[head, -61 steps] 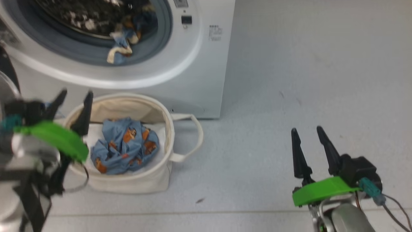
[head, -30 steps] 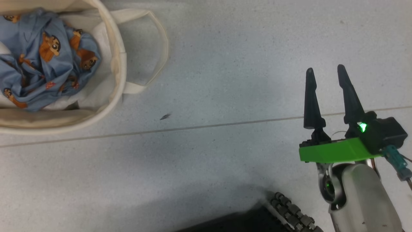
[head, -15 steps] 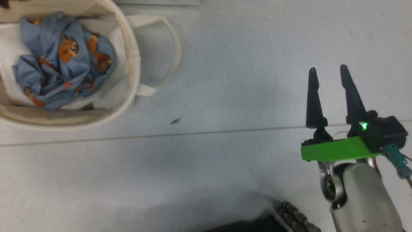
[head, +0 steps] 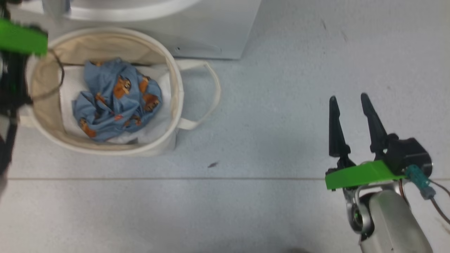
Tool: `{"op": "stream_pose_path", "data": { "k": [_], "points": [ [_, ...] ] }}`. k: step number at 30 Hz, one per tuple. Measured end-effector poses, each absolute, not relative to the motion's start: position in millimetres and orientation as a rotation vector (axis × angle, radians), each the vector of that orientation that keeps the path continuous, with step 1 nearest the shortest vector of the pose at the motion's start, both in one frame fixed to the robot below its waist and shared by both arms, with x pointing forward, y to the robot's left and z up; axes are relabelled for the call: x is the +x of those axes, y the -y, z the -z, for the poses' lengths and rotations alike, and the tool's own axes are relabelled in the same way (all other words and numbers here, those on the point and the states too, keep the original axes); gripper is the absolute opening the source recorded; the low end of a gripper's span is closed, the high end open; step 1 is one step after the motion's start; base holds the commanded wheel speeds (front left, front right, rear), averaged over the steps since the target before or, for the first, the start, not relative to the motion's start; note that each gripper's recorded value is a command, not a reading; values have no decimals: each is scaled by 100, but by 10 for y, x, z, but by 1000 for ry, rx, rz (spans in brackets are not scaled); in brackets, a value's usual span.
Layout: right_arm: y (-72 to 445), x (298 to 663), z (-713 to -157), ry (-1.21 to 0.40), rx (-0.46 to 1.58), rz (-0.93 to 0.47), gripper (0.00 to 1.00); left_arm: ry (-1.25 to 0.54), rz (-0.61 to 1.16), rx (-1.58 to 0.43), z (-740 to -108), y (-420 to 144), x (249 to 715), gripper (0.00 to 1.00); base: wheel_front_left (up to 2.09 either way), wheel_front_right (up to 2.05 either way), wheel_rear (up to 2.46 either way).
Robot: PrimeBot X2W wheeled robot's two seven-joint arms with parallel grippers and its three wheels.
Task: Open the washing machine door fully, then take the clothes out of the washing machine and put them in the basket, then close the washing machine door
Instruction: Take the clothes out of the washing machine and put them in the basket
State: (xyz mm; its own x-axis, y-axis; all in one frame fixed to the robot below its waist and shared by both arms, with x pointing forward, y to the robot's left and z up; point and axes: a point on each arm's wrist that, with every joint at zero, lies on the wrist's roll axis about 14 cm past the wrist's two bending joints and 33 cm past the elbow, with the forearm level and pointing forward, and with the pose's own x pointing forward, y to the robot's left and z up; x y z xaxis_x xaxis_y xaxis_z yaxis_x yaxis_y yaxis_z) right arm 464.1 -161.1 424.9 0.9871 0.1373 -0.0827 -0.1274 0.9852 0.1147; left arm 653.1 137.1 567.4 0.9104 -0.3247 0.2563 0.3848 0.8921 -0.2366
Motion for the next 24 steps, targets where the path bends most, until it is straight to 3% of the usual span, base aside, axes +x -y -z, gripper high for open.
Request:
{"op": "stream_pose_path", "data": {
  "k": [9,16,20,24],
  "points": [
    [1489,4416,-4509,-53,138,-164,100,248,273,-307,-5597,-1662,5443,0,0,0,0],
    [1417,4369,-4651,-21,151,-185,100,233,177,-338,-5514,-1957,5110,0,0,0,0],
    [1459,4366,-4609,-32,149,-173,100,97,184,-340,-5043,-1844,5067,0,0,0,0],
    [1500,4399,-4526,-48,147,-162,100,-152,207,-334,-4231,-1613,4987,0,0,0,0]
  ]
}}
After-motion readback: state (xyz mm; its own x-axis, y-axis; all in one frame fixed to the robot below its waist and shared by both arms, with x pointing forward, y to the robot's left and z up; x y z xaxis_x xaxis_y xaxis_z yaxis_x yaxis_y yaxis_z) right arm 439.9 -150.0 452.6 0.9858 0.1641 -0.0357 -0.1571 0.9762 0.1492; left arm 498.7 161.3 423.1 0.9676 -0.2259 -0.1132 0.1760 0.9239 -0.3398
